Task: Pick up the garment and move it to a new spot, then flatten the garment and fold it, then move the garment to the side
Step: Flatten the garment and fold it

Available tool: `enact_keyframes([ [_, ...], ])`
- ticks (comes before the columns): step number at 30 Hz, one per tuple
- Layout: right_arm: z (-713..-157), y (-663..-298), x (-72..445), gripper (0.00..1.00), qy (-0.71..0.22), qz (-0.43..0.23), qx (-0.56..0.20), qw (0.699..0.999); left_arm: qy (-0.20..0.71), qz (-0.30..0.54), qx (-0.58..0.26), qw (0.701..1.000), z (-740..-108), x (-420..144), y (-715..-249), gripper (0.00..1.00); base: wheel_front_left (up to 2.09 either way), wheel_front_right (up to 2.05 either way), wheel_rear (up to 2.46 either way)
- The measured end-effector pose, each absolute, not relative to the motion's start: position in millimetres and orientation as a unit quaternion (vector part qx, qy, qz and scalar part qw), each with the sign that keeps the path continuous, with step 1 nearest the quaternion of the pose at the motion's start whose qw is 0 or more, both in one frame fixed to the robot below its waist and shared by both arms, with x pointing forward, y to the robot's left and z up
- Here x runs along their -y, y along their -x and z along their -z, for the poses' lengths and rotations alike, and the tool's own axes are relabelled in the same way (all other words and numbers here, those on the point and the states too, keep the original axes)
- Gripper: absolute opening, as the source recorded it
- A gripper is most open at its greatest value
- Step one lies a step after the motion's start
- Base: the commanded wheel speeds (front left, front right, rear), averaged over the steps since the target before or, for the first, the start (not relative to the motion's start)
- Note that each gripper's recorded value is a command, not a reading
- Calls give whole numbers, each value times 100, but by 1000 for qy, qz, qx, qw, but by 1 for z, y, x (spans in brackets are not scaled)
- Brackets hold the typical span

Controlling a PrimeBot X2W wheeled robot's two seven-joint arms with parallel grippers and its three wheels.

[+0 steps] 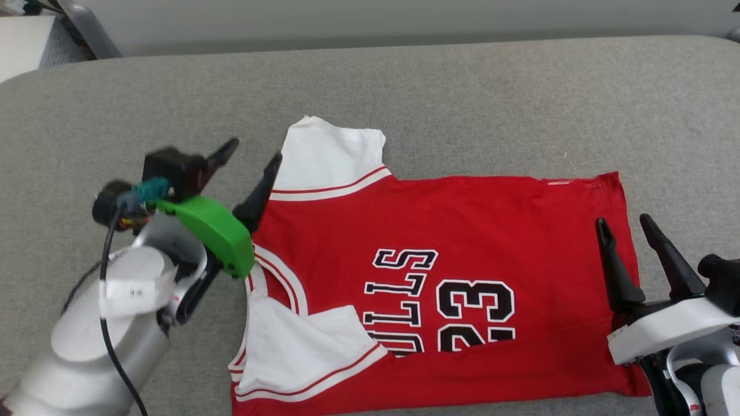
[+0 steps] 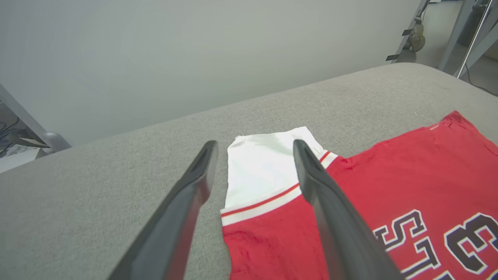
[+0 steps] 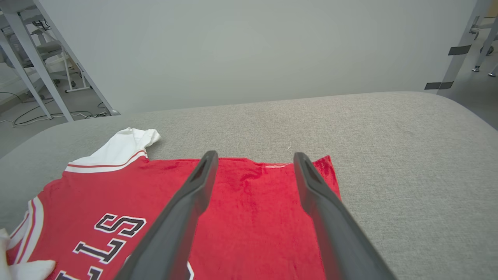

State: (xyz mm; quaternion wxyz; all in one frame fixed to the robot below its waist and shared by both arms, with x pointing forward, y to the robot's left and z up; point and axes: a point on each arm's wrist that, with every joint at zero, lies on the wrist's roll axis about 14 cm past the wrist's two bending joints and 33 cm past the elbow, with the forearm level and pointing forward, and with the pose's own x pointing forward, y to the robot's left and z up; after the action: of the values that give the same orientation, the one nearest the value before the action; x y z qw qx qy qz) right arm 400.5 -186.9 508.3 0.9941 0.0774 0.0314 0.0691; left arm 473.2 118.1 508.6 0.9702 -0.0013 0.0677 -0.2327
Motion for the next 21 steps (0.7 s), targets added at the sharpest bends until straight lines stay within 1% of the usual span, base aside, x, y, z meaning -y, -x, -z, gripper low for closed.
enact_keyframes([
  [3, -504, -408, 187, 100, -77, -69, -34, 994, -24, 256, -84, 963, -516, -108, -507, 100, 0, 0, 0],
  [9, -489, -422, 185, 100, -80, -68, -46, 993, -75, 278, -180, 941, -493, -97, -560, 100, 0, 0, 0],
  [13, -480, -427, 186, 100, -79, -65, -54, 993, -85, 272, -279, 917, -459, -97, -579, 100, 0, 0, 0],
  [16, -475, -430, 189, 100, -77, -60, -58, 993, -92, 271, -333, 898, -438, -95, -588, 100, 0, 0, 0],
  [21, -464, -430, 197, 100, -72, -48, -71, 994, -106, 279, -403, 865, -400, -89, -589, 100, 0, 0, 0],
])
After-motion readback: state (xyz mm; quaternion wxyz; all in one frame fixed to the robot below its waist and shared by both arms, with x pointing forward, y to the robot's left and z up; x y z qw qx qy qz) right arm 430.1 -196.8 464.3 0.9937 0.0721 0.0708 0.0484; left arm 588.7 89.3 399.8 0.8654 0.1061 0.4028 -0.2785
